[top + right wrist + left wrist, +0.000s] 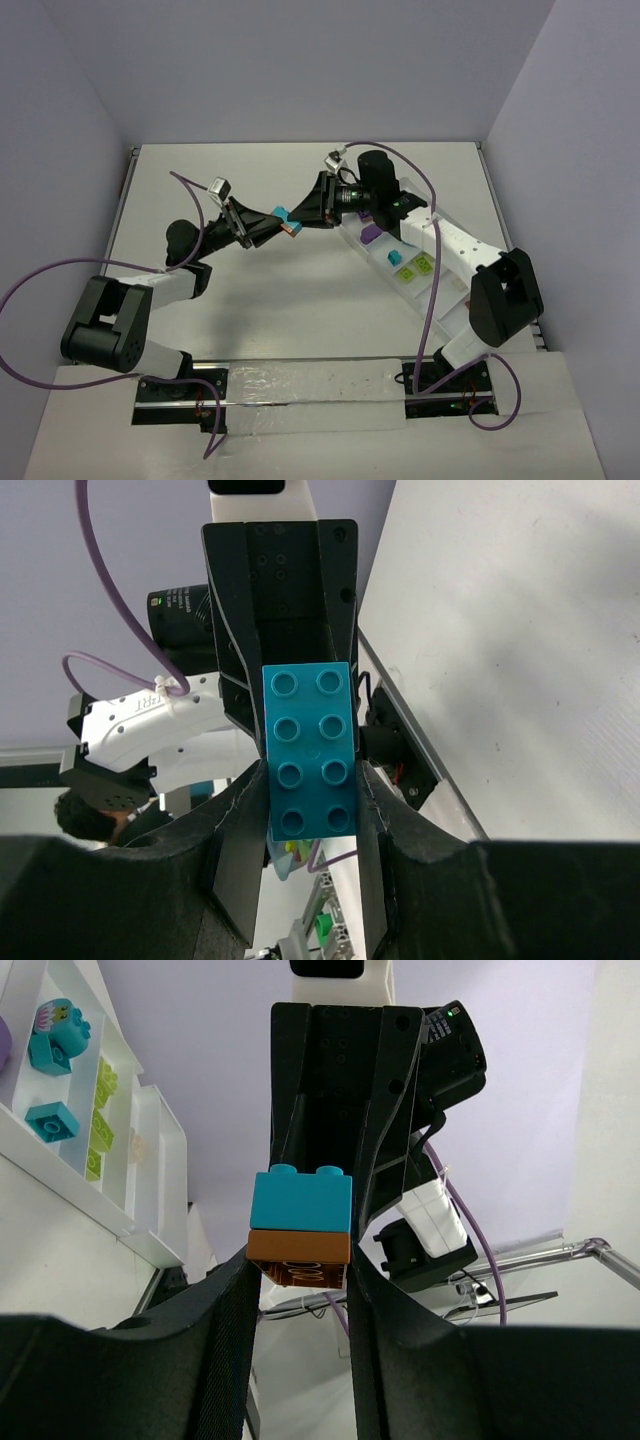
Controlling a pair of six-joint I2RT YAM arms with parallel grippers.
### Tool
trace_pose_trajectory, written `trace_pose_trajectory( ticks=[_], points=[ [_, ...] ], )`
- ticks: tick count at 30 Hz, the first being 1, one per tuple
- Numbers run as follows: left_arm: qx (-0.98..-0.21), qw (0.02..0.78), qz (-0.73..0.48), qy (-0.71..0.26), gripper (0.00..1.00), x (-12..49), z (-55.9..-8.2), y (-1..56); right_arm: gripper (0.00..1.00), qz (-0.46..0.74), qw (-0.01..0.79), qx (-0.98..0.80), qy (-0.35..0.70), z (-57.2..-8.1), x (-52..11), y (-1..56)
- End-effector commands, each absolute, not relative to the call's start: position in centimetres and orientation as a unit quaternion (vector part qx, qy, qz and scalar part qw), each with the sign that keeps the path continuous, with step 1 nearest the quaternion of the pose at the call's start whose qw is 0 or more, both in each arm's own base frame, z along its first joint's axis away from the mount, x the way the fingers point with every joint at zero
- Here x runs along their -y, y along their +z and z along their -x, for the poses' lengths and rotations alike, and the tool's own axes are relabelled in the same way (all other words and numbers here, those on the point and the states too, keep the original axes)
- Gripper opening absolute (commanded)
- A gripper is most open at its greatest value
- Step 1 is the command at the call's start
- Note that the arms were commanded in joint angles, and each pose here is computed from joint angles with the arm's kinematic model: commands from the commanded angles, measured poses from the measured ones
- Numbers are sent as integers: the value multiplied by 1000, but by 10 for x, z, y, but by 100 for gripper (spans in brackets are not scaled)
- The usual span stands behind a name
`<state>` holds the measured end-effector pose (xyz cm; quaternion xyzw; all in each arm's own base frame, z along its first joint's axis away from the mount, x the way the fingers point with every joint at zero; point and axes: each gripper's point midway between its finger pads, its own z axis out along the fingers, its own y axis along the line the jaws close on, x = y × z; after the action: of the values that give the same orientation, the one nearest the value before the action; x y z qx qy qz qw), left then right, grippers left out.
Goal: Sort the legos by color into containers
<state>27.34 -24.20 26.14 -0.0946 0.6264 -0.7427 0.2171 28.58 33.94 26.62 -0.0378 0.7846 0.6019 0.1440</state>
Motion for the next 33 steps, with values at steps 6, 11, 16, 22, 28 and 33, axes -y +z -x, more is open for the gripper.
trace_pose_trajectory(
  ticks=[6, 11, 16, 22, 28, 33],
  points=[
    [-595, 298, 15, -746, 0, 234, -258, 293, 0, -67, 204, -799, 562, -333, -287, 254],
    [-600, 297, 13, -743, 0, 234, -259, 292, 0, -69, 209, -797, 563, -336, -284, 257],
    [-605, 293, 13, -740, 0, 235, -259, 288, 0, -72, 206, -796, 564, -338, -284, 256],
    [-621, 296, 11, -726, 0, 235, -259, 282, 0, -87, 233, -811, 529, -347, -265, 248],
    [-683, 303, 19, -664, 0, 234, -265, 258, 0, -106, 279, -847, 439, -350, -223, 234],
    [-760, 340, 21, -553, 0, 219, -278, 249, 0, -127, 340, -880, 306, -354, -170, 220]
  ],
)
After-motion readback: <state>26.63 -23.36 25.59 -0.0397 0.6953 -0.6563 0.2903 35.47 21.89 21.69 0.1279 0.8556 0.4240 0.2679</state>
